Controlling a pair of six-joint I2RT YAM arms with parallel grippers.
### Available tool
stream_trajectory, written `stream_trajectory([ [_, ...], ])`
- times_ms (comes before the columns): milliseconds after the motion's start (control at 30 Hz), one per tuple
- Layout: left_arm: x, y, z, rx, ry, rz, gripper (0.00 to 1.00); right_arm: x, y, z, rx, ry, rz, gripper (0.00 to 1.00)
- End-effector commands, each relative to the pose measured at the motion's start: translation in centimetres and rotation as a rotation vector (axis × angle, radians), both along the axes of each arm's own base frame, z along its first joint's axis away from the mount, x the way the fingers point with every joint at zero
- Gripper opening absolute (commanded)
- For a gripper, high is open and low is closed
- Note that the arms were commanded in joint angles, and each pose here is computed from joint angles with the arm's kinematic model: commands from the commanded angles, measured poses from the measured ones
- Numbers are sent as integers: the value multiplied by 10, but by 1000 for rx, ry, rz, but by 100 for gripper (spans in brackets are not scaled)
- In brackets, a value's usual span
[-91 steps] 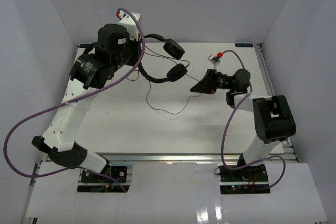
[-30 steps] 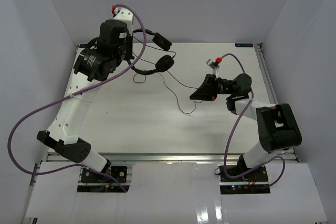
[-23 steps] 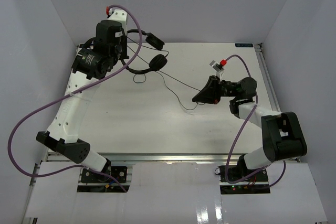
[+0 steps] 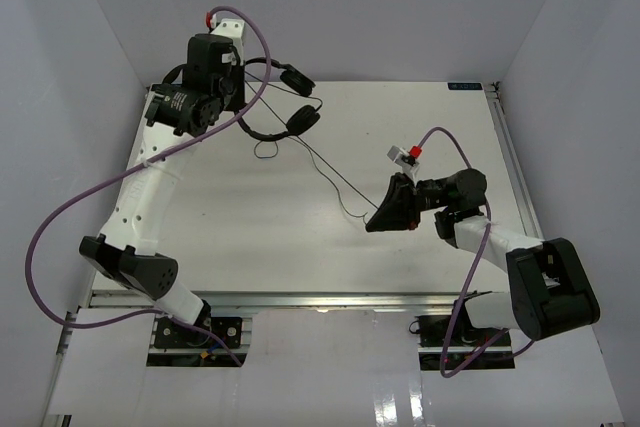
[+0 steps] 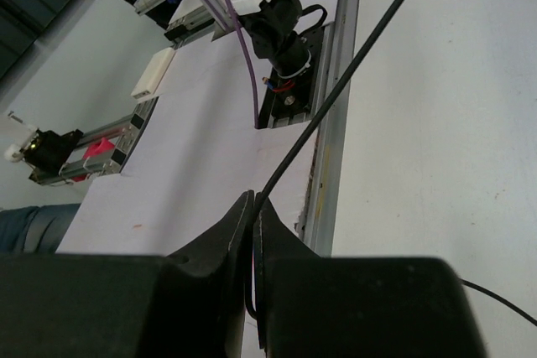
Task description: Wrap the headphones
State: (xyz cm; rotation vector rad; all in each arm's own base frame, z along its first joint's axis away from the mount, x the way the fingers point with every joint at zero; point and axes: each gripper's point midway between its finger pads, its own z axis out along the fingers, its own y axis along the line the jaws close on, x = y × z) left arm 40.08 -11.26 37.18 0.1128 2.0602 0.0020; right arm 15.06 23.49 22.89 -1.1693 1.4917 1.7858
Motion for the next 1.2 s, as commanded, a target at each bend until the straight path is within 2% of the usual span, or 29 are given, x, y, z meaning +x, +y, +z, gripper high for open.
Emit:
stream_trajectory([
  [0,10,4,3,-44,-29,16,0,-12,1,43,159,-620,86,8],
  [167,14,4,-9,-60,0,8,0,-10,6,55,174,-631,99,8],
  [400,15,1,-15,-116,27,-13,0,-1,13,47,173,-548,85,8],
  [600,4,0,-2,-176,4,-46,0,24,12,33,148,-445,23,8],
  [800,-15,-11,10,-239,-14,-124,0,56,3,29,126,-415,-51,8],
  [1033,-34,-13,16,-261,-22,-164,0,81,-5,40,133,-429,-119,8],
  [1167,-45,-14,21,-282,-29,-177,0,92,-6,60,170,-513,-179,8],
])
